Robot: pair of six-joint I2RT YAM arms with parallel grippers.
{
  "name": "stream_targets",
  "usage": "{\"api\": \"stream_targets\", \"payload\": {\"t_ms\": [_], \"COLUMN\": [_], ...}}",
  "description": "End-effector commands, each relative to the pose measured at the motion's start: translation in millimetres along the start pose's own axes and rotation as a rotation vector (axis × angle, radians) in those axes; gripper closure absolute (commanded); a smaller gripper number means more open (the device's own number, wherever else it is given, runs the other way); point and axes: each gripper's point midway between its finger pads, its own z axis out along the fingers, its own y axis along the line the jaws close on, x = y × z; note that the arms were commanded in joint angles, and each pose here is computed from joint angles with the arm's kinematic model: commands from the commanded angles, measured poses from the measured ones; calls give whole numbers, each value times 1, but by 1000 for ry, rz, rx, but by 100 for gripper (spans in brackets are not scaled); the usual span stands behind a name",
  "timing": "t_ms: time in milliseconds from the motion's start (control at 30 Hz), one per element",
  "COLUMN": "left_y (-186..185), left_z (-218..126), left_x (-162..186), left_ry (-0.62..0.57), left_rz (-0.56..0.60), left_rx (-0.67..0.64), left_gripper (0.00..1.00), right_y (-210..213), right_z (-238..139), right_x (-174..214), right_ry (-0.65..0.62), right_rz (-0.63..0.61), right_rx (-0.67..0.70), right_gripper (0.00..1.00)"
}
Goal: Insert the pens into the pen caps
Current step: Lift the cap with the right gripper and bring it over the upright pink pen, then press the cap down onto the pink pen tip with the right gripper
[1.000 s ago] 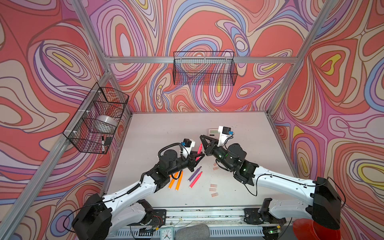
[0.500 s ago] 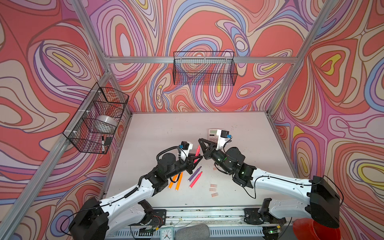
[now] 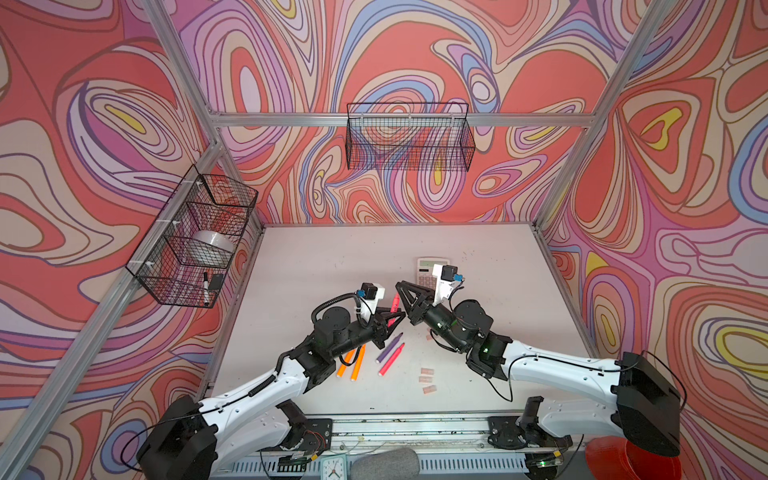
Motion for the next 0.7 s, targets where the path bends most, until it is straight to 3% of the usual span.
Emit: {"api": "stream_targets", "payload": {"t_ms": [0,67,233,333,567,667], "left_y": [-9,-12,-12,-7,-10,-7], "left_z": [-8,-9,-8,-9,-11,-13], "left_x": [-25,-27,-24,-21,-2,2], "left_ry": [-104,-110,-104,-107,-108,-122], "left_rz": [30,34,48,85,255,271], "left_rx": [28,40,44,23,71,61], "left_gripper": [100,100,100,100,100,100], "right_y": [-9,-8,-8,-8,1,4], "right_z": [-8,-11,-15,-25,-37,-33], "right_x": [14,15,11,4,-13,-13], "right_ry": [39,39,33,10,-4,19], "right_rz": [-21,-22,-33,-41,-59,-62], "right_rx": [17,5,11,15,4,10], "right_gripper": [72,67,38,30,26,26]}}
